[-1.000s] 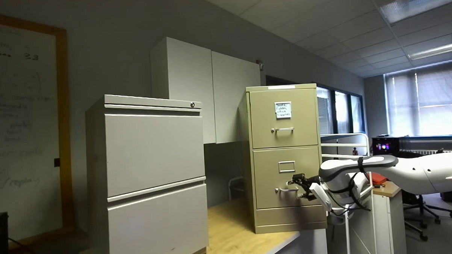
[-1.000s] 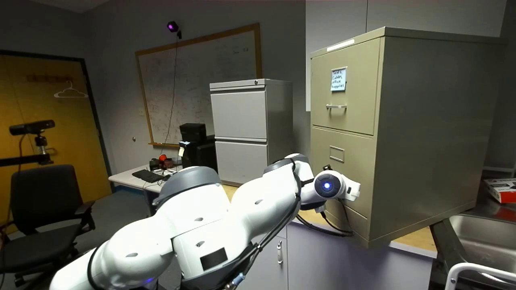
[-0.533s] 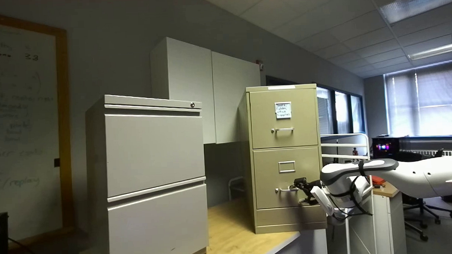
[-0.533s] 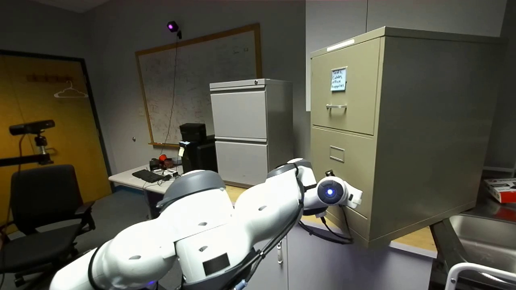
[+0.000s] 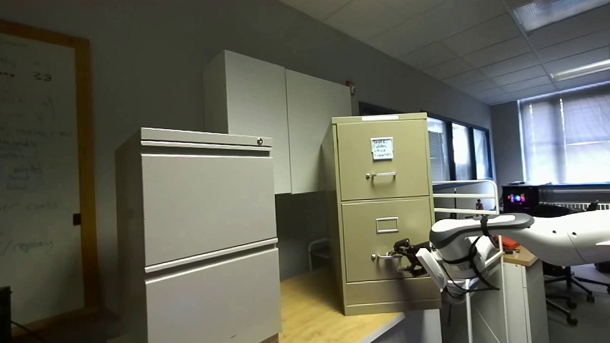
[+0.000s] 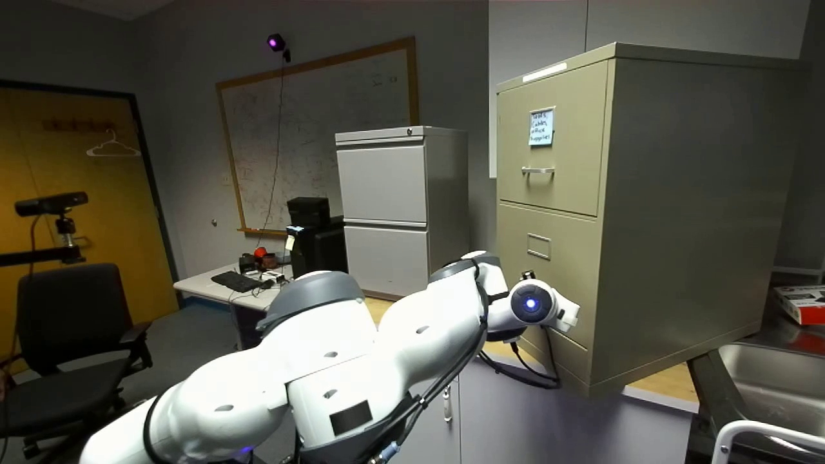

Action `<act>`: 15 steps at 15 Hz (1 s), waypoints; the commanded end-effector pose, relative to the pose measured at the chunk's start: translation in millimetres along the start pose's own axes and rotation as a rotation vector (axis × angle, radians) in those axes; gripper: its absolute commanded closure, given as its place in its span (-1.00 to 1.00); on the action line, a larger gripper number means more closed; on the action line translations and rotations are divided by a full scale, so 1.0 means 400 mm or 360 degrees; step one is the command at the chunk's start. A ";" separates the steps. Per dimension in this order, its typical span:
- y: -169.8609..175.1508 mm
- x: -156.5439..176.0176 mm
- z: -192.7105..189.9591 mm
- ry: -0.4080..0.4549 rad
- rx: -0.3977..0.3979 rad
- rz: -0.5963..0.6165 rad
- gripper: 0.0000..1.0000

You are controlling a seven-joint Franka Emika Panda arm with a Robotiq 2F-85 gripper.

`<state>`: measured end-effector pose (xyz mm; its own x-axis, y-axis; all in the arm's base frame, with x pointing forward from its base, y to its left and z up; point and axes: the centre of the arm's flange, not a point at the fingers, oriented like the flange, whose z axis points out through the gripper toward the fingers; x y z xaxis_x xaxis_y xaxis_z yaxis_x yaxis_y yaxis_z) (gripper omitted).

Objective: Open the bottom drawer of the beige file cabinet

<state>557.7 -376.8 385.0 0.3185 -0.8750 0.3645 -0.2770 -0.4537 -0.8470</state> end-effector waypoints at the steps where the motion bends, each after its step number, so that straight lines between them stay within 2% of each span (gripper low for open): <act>1: -0.016 0.017 0.037 -0.0020 -0.0027 0.0059 0.13; 6: -0.038 -0.021 0.003 -0.0074 -0.0113 0.0019 0.87; 7: -0.051 -0.037 -0.006 -0.0103 -0.0135 -0.0006 0.97; 10: -0.097 -0.119 -0.030 -0.0161 -0.0190 -0.0166 0.98; 12: -0.111 -0.191 -0.043 -0.0153 -0.0164 -0.0228 0.98; 15: -0.119 -0.234 -0.062 -0.0112 -0.0167 -0.0293 0.99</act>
<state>555.6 -341.2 411.7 0.3114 -0.8364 0.4512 -0.2994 -0.5369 -0.7887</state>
